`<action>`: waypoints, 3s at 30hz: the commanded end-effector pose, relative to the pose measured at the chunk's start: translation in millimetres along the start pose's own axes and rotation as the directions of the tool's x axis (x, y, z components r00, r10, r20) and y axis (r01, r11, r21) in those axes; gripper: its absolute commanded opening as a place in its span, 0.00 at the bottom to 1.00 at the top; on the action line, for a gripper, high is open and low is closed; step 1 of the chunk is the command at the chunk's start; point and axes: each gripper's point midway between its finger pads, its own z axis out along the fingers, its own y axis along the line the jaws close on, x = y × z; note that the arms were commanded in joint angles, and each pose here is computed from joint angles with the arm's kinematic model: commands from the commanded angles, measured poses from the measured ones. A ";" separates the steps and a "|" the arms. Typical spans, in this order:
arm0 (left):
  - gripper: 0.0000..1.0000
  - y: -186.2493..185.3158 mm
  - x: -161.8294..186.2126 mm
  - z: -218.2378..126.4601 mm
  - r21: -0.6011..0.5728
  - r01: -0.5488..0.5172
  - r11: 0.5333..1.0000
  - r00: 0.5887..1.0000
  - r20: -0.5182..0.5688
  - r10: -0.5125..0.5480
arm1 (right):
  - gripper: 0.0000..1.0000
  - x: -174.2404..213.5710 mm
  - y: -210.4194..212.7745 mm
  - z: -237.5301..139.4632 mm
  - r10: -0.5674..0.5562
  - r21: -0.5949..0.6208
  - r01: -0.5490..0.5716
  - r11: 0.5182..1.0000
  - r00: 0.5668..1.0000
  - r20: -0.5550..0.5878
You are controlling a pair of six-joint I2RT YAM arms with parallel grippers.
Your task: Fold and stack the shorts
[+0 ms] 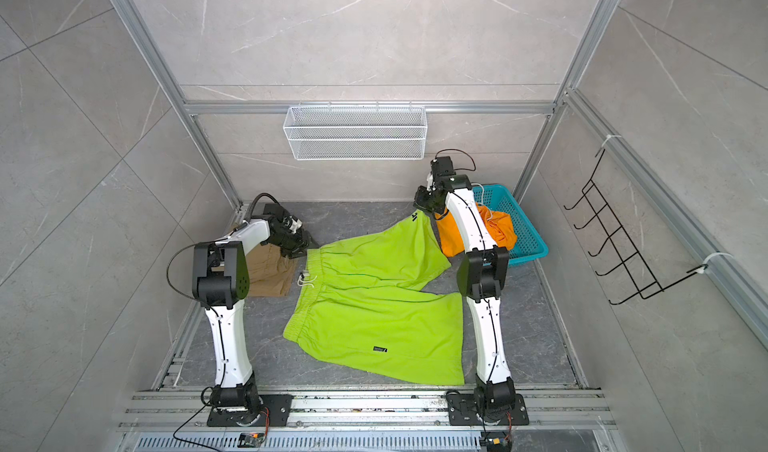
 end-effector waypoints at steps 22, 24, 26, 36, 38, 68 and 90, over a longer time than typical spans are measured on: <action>0.39 -41.4 -2.2 -11.1 0.238 -0.222 0.946 0.969 0.162 0.186 | 0.00 10.2 4.5 11.7 -0.012 -0.037 0.010 0.999 0.999 -0.048; 0.36 -42.2 -4.7 -11.5 0.240 -0.221 0.945 0.968 0.174 0.182 | 0.00 10.9 4.7 13.4 -0.009 -0.040 0.007 0.999 0.999 -0.051; 0.31 -42.7 -7.2 -10.4 0.239 -0.221 0.946 0.967 0.179 0.180 | 0.00 11.6 4.7 13.9 -0.008 -0.042 0.005 0.999 0.999 -0.054; 0.02 -52.3 -18.8 -8.2 0.245 -0.207 0.947 0.965 0.207 0.158 | 0.00 11.6 4.3 15.1 -0.005 -0.043 0.003 0.999 0.999 -0.053; 0.00 -56.8 -20.9 -10.5 0.248 -0.207 0.946 0.964 0.218 0.154 | 0.00 12.4 4.0 16.2 -0.004 -0.043 0.002 0.999 0.998 -0.056; 0.00 -79.3 -114.4 -145.5 0.336 -0.148 0.930 0.859 0.509 -0.047 | 0.00 16.0 13.1 -104.5 -0.024 -0.076 0.033 0.997 0.994 0.106; 0.00 1.4 33.8 -130.0 0.294 0.149 0.944 0.834 0.475 -0.280 | 0.00 296.2 -99.0 -24.6 0.206 0.087 -0.191 0.978 0.950 -0.235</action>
